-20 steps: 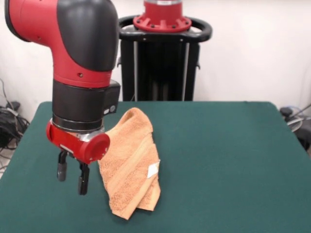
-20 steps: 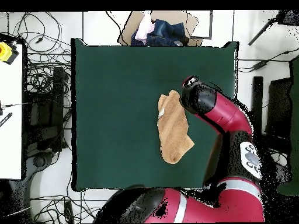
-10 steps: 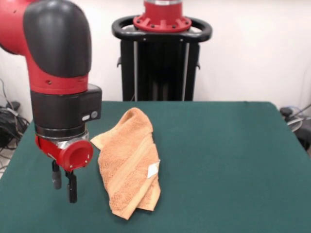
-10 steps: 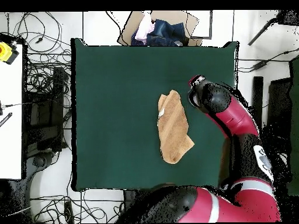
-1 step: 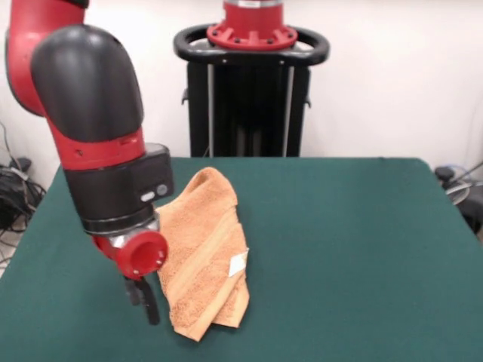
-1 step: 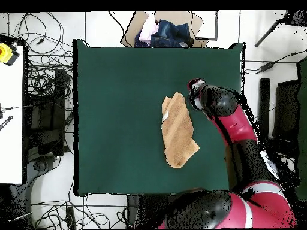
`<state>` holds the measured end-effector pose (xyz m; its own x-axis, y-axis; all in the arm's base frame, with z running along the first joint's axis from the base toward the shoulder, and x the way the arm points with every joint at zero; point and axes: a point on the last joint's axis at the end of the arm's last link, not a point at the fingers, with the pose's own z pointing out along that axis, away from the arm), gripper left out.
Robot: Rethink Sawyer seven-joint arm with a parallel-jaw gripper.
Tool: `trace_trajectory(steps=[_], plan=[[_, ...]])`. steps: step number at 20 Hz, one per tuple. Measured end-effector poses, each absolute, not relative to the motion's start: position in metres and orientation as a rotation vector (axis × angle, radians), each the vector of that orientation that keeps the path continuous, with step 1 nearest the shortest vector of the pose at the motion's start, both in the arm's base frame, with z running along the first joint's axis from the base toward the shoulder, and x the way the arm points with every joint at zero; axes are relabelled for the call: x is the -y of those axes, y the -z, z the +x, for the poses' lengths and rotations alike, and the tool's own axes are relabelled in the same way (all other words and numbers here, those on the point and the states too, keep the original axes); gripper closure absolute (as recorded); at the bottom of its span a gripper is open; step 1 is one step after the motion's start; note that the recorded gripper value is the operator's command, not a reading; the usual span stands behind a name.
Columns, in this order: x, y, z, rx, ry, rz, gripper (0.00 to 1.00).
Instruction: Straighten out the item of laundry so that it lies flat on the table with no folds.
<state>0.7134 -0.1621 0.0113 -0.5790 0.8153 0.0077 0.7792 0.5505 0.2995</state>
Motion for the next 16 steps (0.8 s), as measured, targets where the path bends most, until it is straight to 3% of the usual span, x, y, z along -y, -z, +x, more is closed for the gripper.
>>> trace_trajectory(steps=[9,16], plan=[[0.106,0.000,0.709,-2.693,-0.578,1.387,0.00],[0.085,0.008,0.712,-2.724,-0.581,1.349,0.00]])
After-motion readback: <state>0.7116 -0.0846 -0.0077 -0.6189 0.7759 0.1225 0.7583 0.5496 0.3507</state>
